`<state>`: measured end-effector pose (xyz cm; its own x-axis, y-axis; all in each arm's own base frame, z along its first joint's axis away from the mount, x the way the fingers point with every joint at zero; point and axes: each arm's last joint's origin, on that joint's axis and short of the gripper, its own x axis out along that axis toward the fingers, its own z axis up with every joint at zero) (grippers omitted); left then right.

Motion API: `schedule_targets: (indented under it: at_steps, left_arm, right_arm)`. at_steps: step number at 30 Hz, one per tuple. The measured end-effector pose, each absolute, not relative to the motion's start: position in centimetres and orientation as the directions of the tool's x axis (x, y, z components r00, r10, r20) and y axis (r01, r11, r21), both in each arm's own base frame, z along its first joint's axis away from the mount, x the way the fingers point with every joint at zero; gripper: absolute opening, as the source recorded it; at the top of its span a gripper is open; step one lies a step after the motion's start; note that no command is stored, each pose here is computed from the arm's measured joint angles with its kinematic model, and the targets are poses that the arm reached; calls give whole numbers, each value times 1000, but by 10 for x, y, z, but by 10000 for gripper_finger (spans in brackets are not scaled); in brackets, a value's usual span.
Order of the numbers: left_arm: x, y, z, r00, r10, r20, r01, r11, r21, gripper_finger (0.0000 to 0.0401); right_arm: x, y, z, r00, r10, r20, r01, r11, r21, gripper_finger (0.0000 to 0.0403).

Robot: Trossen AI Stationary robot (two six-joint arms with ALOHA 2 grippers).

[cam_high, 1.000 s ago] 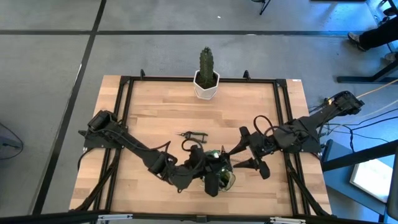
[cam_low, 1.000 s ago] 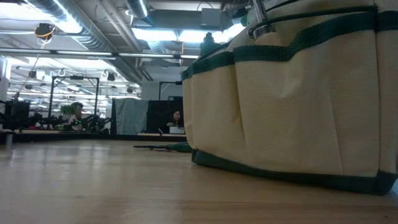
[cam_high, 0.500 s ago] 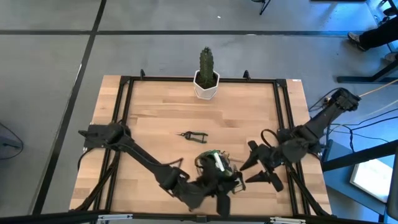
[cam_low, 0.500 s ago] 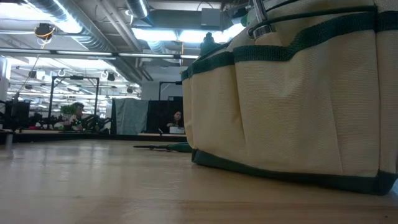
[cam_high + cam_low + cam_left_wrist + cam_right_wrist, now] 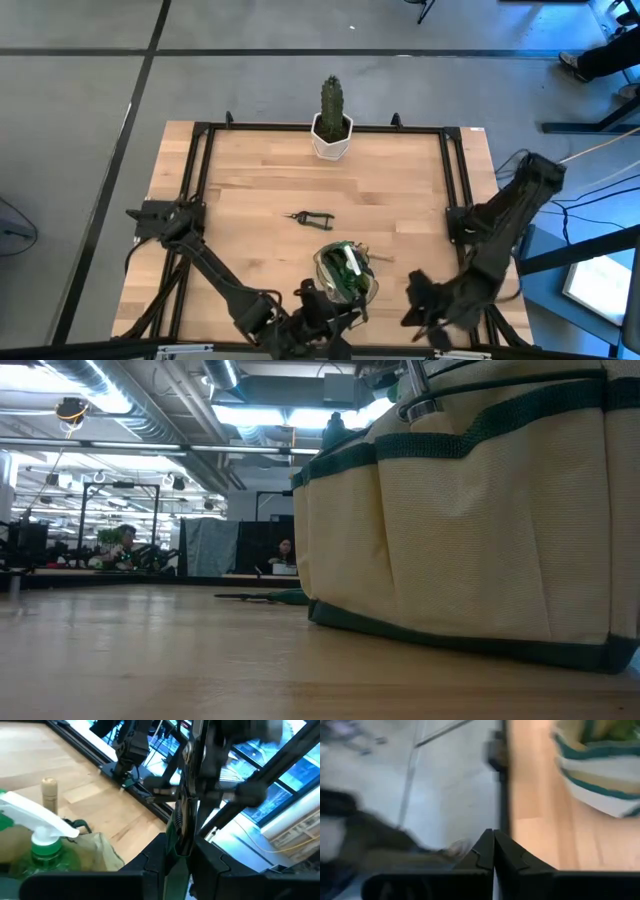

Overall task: Pick & Place Garden tools in Gardening bag
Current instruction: Put the shear scissors into the gardening bag

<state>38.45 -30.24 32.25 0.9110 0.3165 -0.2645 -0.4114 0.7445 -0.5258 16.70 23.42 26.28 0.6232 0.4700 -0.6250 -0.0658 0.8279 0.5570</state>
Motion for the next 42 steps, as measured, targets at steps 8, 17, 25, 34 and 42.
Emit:
schedule_targets:
  at_steps: [8,17,25,34,42]
  left_arm:
    - [374,-314,322,915,308,-259,-401,756,-517,58]
    - [364,-325,321,922,282,-264,-383,760,-525,57]
    - [353,-333,318,916,299,-268,-400,745,-534,57]
    - [345,-334,313,896,343,-282,-443,738,-509,57]
    - [345,-324,305,867,367,-337,-488,764,-422,57]
  right_arm:
    - [201,263,188,614,322,-721,114,868,484,2]
    - [225,250,163,680,113,-724,289,866,407,1]
    - [249,232,165,718,66,-693,301,868,394,1]
    - [280,213,175,786,107,-609,231,862,450,0]
    - [266,234,175,686,344,-641,109,822,558,0]
